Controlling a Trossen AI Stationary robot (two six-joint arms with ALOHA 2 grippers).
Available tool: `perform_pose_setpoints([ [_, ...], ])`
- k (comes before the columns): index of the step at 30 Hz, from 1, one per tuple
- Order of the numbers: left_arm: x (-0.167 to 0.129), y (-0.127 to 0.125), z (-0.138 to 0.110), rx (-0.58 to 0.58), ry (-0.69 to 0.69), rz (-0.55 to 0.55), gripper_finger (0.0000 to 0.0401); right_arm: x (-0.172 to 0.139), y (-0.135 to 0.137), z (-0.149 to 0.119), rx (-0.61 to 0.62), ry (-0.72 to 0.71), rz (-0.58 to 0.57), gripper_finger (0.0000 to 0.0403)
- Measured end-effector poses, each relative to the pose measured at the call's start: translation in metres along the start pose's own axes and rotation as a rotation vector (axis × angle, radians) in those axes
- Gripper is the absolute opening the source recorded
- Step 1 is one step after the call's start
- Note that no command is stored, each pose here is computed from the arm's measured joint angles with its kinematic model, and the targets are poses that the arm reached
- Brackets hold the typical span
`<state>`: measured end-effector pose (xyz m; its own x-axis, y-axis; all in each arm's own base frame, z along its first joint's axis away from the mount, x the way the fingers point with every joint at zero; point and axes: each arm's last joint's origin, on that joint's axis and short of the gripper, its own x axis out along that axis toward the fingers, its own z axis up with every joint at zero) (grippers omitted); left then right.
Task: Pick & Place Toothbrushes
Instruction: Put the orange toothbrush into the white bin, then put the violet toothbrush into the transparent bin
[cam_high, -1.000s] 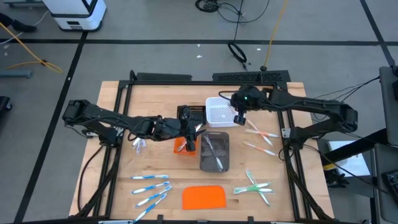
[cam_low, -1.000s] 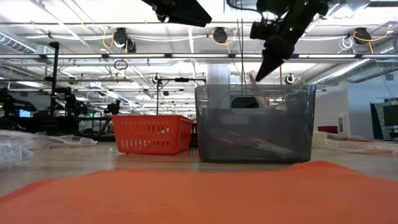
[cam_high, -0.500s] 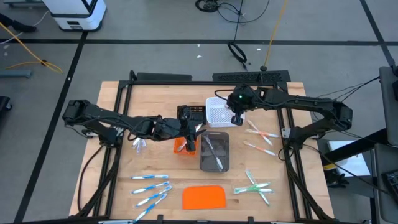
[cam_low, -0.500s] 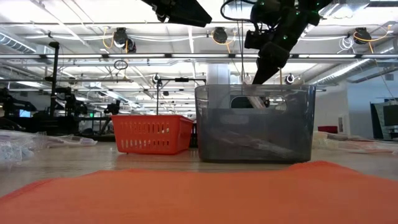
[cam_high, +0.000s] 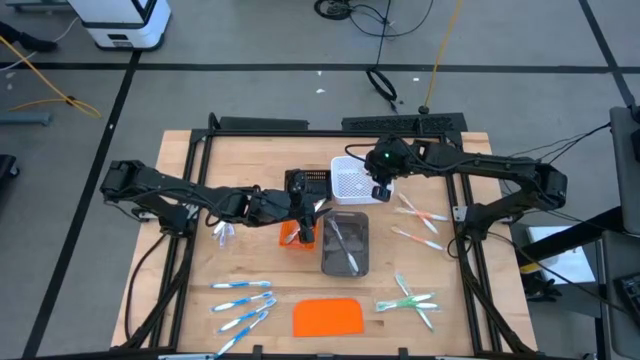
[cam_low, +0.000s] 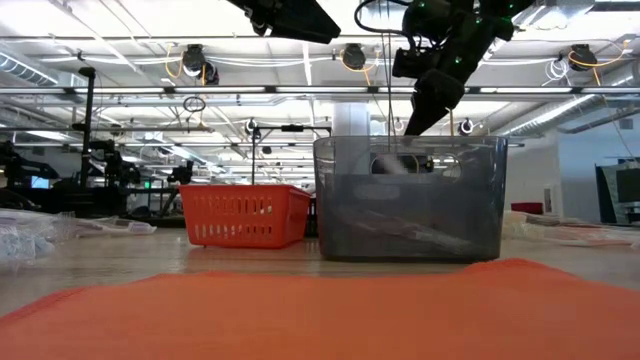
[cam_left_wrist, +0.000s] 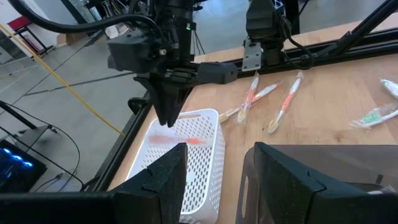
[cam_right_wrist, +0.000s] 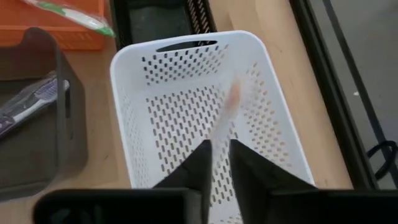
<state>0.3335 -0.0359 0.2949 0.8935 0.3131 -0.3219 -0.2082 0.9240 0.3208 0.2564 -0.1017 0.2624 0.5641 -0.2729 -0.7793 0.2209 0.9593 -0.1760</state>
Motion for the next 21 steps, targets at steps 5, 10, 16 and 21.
perform_pose_setpoints([
  [5, 0.000, 0.000, 0.000, 0.000, 0.000, 0.000, 0.0189, 0.000, 0.000, 0.001, 0.000, -0.007, -0.008, 0.0109],
  [10, 0.000, 0.000, -0.003, 0.008, 0.026, -0.005, 0.0189, 0.000, 0.000, 0.001, 0.002, -0.013, -0.006, 0.0136],
  [16, -0.001, -0.002, -0.010, -0.009, 0.098, -0.015, 0.0189, 0.000, 0.000, 0.001, 0.002, -0.013, -0.003, 0.0141],
  [21, -0.001, -0.001, -0.016, -0.030, 0.162, 0.016, 0.0189, 0.000, 0.000, 0.001, 0.027, -0.015, 0.002, 0.0141],
])
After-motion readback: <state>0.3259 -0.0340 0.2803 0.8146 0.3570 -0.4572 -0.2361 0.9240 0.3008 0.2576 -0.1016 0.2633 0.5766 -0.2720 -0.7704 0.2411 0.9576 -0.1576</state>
